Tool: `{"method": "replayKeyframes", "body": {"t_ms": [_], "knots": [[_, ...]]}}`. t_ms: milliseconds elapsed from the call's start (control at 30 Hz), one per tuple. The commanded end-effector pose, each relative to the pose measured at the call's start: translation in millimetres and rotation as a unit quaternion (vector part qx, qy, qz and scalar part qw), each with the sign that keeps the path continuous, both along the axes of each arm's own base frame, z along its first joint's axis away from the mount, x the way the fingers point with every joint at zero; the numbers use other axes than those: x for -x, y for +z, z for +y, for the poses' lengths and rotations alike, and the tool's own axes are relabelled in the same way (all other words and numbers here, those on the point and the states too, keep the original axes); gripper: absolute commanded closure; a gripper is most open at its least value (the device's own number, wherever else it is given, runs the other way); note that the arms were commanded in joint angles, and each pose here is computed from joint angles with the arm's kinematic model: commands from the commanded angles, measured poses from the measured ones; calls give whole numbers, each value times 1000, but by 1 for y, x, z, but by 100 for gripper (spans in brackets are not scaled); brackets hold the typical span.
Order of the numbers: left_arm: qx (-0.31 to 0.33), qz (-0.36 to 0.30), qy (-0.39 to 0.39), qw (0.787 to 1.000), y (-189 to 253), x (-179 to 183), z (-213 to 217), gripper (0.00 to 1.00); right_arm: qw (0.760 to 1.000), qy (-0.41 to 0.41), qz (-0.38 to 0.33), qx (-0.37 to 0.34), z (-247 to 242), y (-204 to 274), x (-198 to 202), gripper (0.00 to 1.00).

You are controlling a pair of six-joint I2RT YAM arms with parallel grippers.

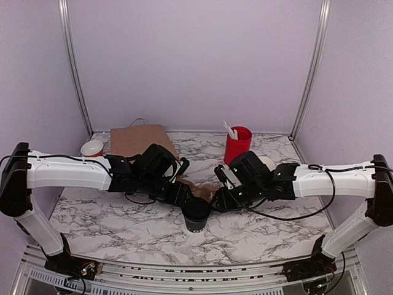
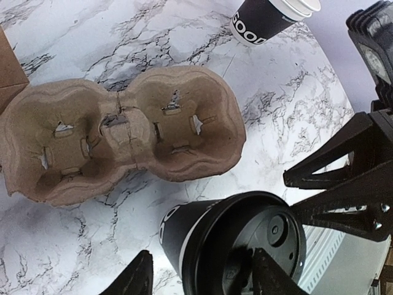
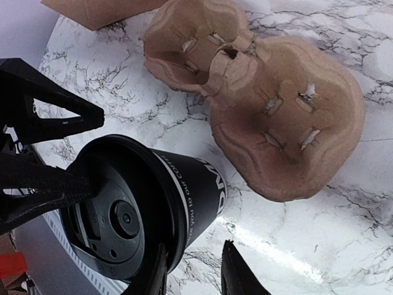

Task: Pack the takeout coffee

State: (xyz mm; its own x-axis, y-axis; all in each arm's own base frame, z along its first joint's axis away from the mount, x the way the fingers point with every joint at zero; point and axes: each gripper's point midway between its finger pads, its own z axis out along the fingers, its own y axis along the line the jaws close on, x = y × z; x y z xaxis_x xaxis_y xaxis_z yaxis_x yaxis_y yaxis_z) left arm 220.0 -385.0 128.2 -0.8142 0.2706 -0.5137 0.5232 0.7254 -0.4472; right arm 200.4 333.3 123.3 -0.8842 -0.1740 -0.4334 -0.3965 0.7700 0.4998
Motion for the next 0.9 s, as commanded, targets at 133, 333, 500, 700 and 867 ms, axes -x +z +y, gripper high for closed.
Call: {"method": "replayKeyframes", "body": {"t_ms": [133, 333, 500, 700, 867], "knots": [[-22, 7, -10, 1000, -7, 6, 5, 44, 999, 12, -27, 13, 12, 15, -4, 69], [-5, -3, -11, 1000, 9, 5, 3, 34, 999, 10, -43, 20, 10, 26, -8, 67], [5, -20, -2, 1000, 24, 4, 8, 26, 999, 6, -49, 17, 6, 31, -7, 64], [19, -33, -3, 999, 37, 5, 12, 22, 998, 20, -48, 22, 4, 32, 2, 64], [4, -33, 7, 999, 28, 0, 14, 27, 998, 37, -51, 26, 2, 34, 17, 65]]}}
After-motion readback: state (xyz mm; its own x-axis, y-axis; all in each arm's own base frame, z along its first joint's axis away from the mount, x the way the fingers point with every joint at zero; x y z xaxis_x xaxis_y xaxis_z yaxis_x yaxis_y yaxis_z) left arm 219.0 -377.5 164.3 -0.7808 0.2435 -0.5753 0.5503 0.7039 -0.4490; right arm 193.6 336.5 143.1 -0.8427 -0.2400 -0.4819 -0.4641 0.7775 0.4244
